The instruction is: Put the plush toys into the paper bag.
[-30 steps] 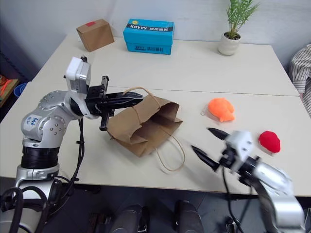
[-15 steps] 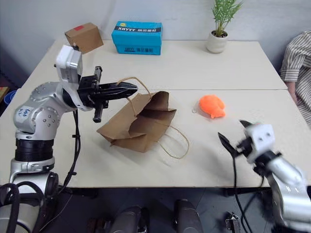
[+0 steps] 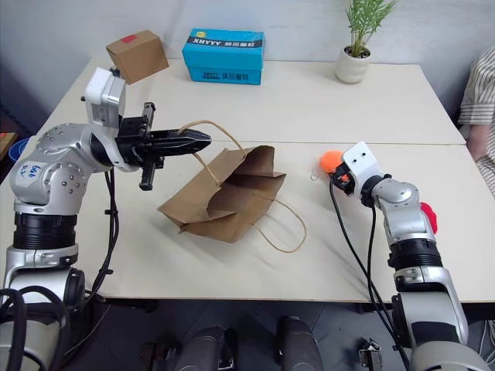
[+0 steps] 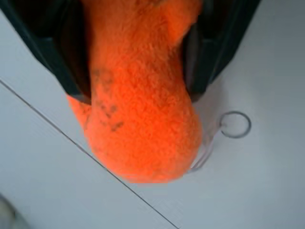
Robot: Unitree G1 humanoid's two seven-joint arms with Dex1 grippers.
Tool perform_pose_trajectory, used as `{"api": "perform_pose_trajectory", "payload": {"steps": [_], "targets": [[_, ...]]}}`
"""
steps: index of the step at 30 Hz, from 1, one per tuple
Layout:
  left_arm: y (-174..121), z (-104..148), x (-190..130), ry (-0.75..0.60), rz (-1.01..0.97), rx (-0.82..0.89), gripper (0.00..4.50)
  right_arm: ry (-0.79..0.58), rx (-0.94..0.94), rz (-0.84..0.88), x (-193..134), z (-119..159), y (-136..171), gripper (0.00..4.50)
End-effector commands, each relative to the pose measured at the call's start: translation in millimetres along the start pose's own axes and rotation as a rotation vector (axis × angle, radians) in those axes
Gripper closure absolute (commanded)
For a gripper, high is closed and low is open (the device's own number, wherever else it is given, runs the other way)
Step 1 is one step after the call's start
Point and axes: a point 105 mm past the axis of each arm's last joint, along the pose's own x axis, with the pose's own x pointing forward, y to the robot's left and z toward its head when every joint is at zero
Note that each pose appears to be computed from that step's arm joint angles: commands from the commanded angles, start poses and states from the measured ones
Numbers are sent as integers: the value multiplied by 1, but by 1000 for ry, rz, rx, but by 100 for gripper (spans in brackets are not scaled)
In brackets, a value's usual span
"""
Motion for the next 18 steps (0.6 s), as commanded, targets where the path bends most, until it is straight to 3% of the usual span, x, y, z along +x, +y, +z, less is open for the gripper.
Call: {"api": "perform_pose_trajectory", "payload": {"steps": [1,5,11,15,18], "targets": [[-1,5,-4,-3,2,29,450,-269,-99,191,-33,52,12,338],[-2,4,-2,-1,-4,28,450,-405,-133,411,-65,83,47,442],[-4,4,4,-10,-35,21,450,-398,-160,567,-68,98,101,443],[-9,3,13,-20,-88,8,450,-385,-175,568,-30,105,141,443],[-13,3,16,-18,-125,0,450,-357,-165,549,-9,109,153,443]]}}
